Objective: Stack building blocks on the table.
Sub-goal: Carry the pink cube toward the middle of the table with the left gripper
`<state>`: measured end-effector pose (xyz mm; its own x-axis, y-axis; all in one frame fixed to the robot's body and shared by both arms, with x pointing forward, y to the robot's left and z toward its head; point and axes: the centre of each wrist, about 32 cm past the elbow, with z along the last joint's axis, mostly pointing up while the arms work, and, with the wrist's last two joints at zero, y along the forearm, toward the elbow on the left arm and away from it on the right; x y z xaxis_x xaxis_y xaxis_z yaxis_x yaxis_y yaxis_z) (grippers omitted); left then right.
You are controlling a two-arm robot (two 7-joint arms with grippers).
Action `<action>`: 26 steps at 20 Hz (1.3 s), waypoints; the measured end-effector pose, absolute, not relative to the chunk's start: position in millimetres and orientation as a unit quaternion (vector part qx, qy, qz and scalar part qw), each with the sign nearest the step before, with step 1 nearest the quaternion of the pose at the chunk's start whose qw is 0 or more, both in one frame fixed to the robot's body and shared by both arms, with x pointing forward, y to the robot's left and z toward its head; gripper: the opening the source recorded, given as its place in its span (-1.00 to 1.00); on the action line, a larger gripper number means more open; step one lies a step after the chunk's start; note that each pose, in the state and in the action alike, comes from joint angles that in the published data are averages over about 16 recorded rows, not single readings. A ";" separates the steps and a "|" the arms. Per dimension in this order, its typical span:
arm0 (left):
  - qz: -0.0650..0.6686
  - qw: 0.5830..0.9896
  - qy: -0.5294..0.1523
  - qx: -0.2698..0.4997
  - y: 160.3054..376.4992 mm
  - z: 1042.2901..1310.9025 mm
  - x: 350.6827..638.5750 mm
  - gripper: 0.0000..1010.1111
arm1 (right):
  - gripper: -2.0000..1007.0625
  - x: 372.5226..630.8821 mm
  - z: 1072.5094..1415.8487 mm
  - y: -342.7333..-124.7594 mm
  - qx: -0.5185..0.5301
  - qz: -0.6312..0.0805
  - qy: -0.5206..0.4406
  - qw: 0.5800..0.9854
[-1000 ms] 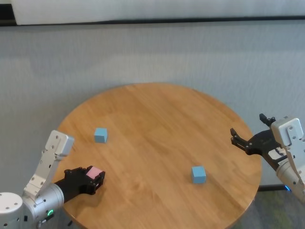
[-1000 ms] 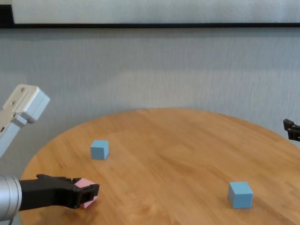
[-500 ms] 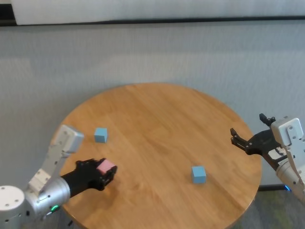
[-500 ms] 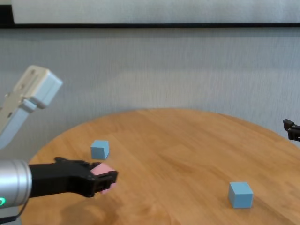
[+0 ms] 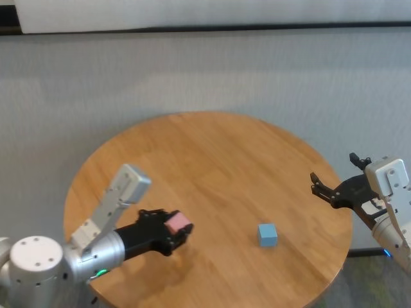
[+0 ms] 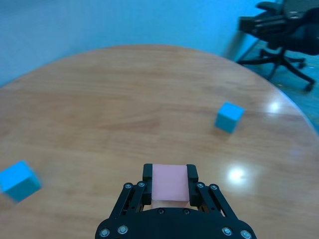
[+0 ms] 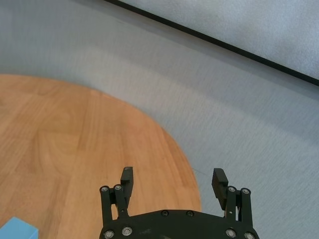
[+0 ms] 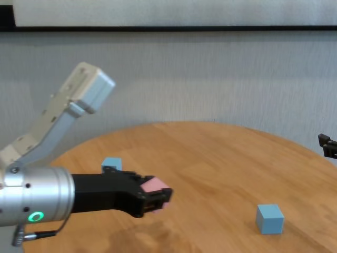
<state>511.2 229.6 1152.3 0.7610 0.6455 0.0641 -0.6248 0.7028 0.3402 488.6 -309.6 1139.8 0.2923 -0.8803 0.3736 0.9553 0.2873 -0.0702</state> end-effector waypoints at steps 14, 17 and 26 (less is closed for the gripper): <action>0.274 0.940 0.010 0.203 192.8 1144.3 531.7 -0.19 | 0.99 488.6 1139.8 -309.6 -0.141 -0.580 -0.132 0.791; 0.272 0.939 0.007 0.212 188.8 1141.4 537.1 -0.19 | 0.99 488.6 1139.8 -309.6 -0.141 -0.580 -0.132 0.791; 0.282 0.931 0.007 0.232 186.1 1134.9 547.3 -0.19 | 0.99 488.6 1139.8 -309.6 -0.141 -0.580 -0.132 0.791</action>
<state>547.3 186.1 1134.9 0.8412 0.5277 0.1179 -0.5215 0.7339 0.4353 488.6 -309.6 1139.8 0.2923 -0.8803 0.3736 0.9553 0.2873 -0.0702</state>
